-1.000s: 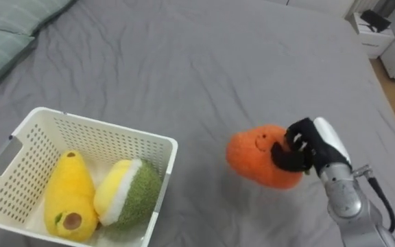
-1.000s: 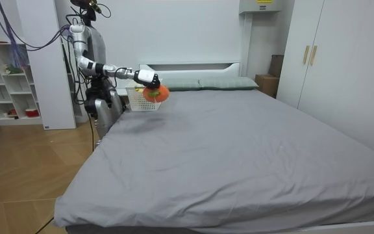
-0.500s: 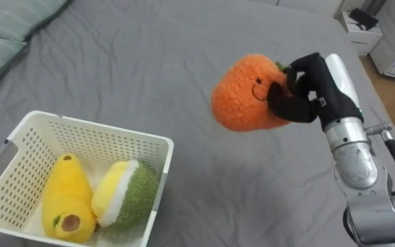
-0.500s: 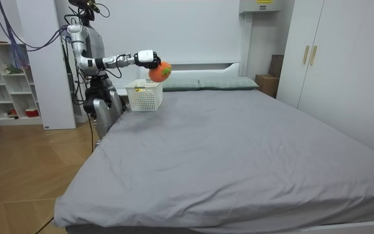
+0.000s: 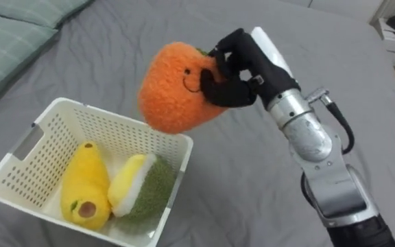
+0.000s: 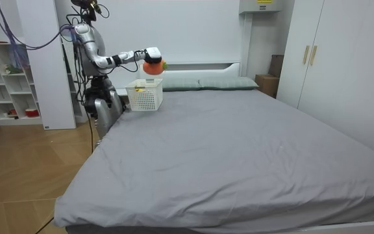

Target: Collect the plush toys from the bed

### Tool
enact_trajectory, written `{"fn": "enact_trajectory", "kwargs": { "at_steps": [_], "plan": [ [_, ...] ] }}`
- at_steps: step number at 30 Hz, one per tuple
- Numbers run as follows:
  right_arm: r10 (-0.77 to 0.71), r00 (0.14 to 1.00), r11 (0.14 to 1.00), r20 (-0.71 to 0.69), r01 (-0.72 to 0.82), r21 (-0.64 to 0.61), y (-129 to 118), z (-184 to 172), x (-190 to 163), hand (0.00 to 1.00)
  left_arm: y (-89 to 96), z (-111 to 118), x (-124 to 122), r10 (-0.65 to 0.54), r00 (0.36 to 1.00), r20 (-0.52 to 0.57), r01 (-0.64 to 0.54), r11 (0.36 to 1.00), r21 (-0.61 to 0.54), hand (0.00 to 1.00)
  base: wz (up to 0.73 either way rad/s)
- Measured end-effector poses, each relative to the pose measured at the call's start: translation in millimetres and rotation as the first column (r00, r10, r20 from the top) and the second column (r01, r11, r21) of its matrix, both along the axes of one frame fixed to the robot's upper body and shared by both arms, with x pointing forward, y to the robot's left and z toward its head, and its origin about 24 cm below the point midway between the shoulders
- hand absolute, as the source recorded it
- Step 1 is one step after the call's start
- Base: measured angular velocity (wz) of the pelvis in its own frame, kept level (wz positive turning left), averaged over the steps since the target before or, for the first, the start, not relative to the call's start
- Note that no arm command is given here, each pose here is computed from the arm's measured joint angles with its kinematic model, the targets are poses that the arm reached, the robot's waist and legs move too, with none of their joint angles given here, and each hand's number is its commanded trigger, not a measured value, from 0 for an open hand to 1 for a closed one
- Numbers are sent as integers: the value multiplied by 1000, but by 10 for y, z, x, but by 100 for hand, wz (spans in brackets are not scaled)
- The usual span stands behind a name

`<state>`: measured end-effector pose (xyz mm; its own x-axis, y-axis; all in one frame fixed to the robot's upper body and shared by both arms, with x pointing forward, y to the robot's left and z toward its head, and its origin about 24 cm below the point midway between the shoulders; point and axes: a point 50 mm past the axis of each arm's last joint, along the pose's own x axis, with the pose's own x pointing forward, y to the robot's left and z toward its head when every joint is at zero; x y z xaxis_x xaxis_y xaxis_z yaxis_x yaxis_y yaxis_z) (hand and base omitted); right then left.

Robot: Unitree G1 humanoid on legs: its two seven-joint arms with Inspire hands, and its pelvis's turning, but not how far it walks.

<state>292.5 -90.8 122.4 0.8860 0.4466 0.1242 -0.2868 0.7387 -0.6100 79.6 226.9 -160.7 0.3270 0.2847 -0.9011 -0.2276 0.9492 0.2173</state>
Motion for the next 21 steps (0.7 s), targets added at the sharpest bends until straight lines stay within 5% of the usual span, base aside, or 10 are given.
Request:
{"fn": "enact_trajectory", "kwargs": {
  "at_steps": [5,6,8,9,21],
  "plan": [
    [146,989,988,-10,-146,-57,323,38,-38,100,-9,25,118,-45,999,22,45,999,-1,0,16],
    [164,986,985,-15,-165,-57,368,40,-46,90,-9,27,128,-47,999,25,47,999,-3,0,20],
    [219,975,972,-47,-222,-71,518,12,-48,39,-6,42,191,-63,997,38,64,998,-5,0,8],
    [228,972,970,-57,-232,-73,544,1,-57,0,-7,48,215,-69,997,43,70,998,-7,0,5],
    [355,928,927,-112,-365,-83,873,-90,-222,0,-97,77,398,-108,991,81,110,994,-17,0,7]
  ]
}}
